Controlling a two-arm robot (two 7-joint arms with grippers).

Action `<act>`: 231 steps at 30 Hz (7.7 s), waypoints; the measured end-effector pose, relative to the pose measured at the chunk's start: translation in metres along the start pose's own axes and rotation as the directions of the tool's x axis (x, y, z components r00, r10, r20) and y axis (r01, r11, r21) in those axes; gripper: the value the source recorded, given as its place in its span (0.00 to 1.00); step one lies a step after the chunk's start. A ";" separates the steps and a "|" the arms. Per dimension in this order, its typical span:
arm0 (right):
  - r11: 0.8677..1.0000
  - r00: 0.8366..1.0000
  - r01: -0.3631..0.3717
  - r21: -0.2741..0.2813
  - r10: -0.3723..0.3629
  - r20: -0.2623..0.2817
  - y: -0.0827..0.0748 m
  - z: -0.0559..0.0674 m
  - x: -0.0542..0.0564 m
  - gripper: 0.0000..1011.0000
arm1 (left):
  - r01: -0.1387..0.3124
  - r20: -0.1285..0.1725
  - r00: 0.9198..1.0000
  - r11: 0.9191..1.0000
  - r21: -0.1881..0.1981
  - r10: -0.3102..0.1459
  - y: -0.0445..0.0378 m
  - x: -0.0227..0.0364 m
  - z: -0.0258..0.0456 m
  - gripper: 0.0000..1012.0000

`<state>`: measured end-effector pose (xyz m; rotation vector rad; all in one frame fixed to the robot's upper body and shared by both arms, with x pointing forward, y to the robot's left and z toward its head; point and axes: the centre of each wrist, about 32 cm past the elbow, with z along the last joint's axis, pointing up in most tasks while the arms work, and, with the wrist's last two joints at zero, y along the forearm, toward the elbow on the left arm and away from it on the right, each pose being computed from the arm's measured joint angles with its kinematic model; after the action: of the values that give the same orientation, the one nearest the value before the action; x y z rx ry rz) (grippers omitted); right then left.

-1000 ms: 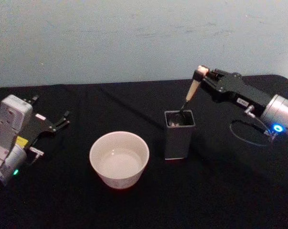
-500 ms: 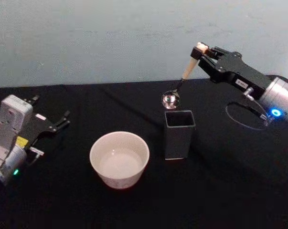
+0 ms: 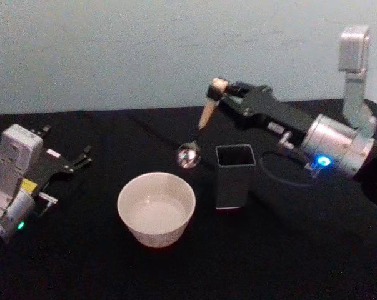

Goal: Pick up the stirring spoon with one hand, stir inside the cup, then place it back in its original position.

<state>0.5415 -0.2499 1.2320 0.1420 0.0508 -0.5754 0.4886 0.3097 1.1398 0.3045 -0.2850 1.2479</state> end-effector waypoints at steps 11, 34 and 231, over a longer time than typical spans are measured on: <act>0.989 0.992 -0.129 -0.068 0.128 -0.020 0.018 -0.015 -0.011 0.21 | 0.000 0.000 1.000 1.000 0.000 0.000 0.0000 0.0000 0.0000 0.99; 0.954 0.968 -0.235 -0.189 0.246 0.039 0.031 -0.046 -0.021 0.21 | 0.000 0.000 1.000 1.000 0.000 0.000 0.0000 0.0000 0.0000 0.99; 0.946 0.972 -0.206 -0.250 0.228 0.060 0.035 -0.044 -0.029 0.21 | 0.000 0.000 1.000 1.000 0.000 0.000 0.0000 0.0000 0.0000 0.99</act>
<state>0.5354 -0.1988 1.1952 -0.1151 0.0184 -0.3500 0.4886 0.3096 1.1398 0.3045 -0.2850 1.2479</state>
